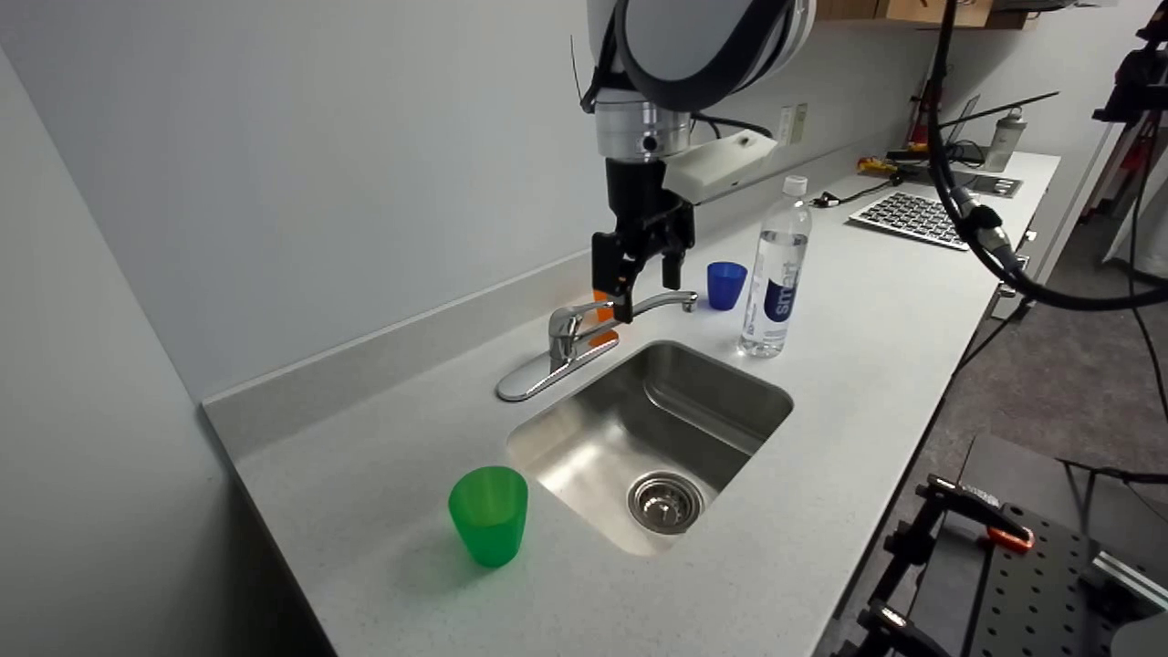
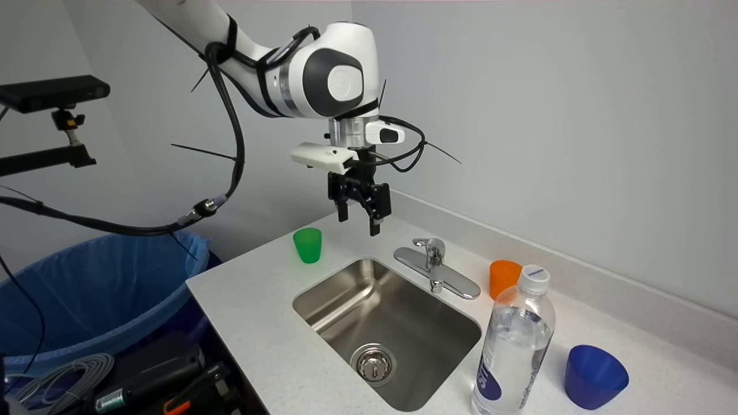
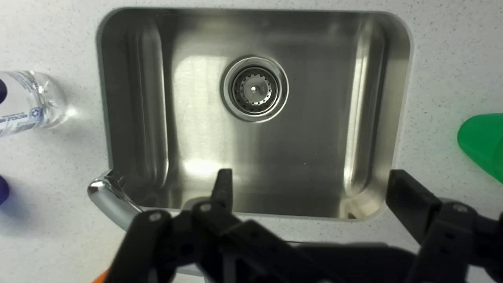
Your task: Move the tap handle up
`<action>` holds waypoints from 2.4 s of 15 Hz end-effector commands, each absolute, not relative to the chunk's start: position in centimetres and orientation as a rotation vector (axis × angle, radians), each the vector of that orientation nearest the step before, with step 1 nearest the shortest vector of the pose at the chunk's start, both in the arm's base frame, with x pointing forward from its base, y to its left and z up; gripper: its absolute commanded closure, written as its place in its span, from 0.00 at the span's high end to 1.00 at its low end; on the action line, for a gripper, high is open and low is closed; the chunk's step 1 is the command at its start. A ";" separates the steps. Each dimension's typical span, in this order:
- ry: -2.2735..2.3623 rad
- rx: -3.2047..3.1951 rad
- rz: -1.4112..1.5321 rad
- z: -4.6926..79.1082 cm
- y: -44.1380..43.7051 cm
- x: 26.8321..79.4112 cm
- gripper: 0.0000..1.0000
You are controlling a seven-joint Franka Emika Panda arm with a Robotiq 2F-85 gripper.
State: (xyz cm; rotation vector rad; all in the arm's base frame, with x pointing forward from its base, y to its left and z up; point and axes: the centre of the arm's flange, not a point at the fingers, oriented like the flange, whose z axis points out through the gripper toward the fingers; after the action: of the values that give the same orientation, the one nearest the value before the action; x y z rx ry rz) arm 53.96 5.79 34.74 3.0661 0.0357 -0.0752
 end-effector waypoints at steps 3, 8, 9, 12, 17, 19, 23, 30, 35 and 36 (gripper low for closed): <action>-0.067 3.033 -0.069 32.3 5.3 57.6 1.00; -0.115 3.013 -0.042 30.5 3.5 61.6 1.00; -0.122 3.008 -0.040 30.1 2.9 62.5 1.00; -0.157 2.986 -0.032 29.2 1.2 64.6 1.00; -0.143 2.977 -0.006 28.4 -0.5 66.7 1.00; -0.122 2.987 0.004 28.2 -0.6 67.3 1.00; -0.103 2.997 0.001 28.1 -0.5 68.0 1.00; -0.134 3.034 -0.029 27.9 -0.1 68.3 0.96; -0.161 3.055 -0.025 27.8 0.1 68.4 0.53; -0.166 3.055 -0.028 27.8 0.1 68.4 0.46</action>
State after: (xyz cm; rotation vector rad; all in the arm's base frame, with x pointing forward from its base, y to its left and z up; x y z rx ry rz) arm 67.32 0.26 27.62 3.0335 -0.1616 -0.0122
